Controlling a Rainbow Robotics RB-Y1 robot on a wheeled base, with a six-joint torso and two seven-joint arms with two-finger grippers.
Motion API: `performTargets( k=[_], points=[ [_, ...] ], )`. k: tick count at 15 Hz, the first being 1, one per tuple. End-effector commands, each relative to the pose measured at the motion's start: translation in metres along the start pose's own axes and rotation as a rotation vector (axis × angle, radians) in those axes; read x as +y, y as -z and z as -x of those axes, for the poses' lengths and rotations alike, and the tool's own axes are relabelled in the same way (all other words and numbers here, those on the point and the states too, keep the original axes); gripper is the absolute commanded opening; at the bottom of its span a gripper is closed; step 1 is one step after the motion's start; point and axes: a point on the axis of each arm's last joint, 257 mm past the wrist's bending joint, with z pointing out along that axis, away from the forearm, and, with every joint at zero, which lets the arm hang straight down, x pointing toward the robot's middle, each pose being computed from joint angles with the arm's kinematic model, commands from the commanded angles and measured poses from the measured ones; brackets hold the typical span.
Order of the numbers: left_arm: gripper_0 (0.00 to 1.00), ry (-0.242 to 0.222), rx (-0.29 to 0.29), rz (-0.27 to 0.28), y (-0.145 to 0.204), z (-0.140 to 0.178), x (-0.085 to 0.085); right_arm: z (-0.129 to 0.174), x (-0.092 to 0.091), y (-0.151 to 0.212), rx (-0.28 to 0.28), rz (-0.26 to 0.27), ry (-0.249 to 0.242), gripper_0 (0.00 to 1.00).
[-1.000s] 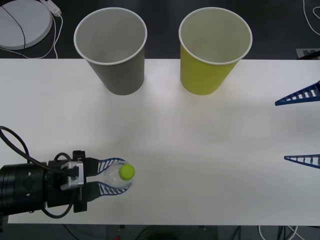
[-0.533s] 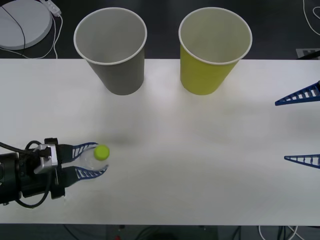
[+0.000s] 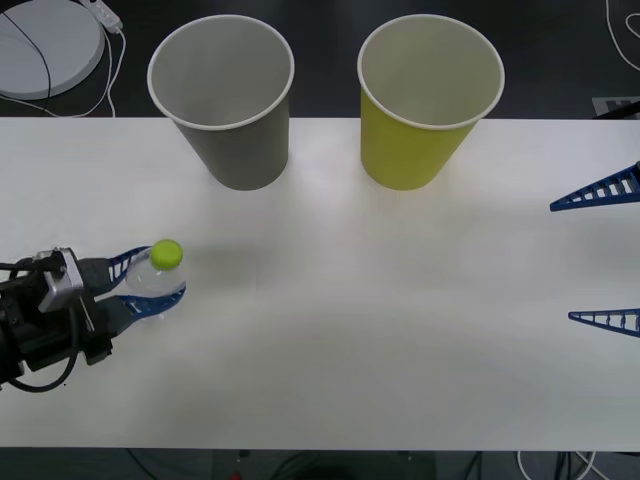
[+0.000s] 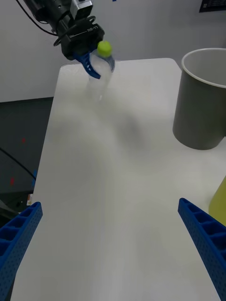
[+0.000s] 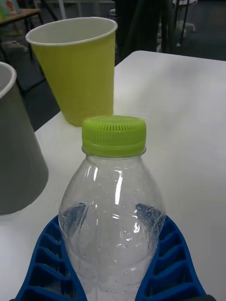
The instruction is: Put the can into the green bin and the plastic bottle into the gray bin
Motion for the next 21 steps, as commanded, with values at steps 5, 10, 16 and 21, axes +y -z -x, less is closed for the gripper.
performTargets(
  k=[5,10,16,21],
  points=[
    [0.0,0.079,0.025,0.095,0.025,-0.003,0.034,0.0,0.0,0.0,0.0,0.0,0.0,1.0],
    [0.0,0.098,0.076,0.114,0.041,-0.001,0.058,0.0,0.0,0.0,0.0,0.0,0.0,1.0],
    [0.0,0.112,0.11,0.173,0.054,0.006,0.09,0.0,0.0,0.0,0.0,0.0,0.0,1.0],
    [0.0,0.116,0.175,0.138,0.062,0.018,0.104,0.0,0.0,0.0,0.0,0.0,0.0,1.0]
  ],
)
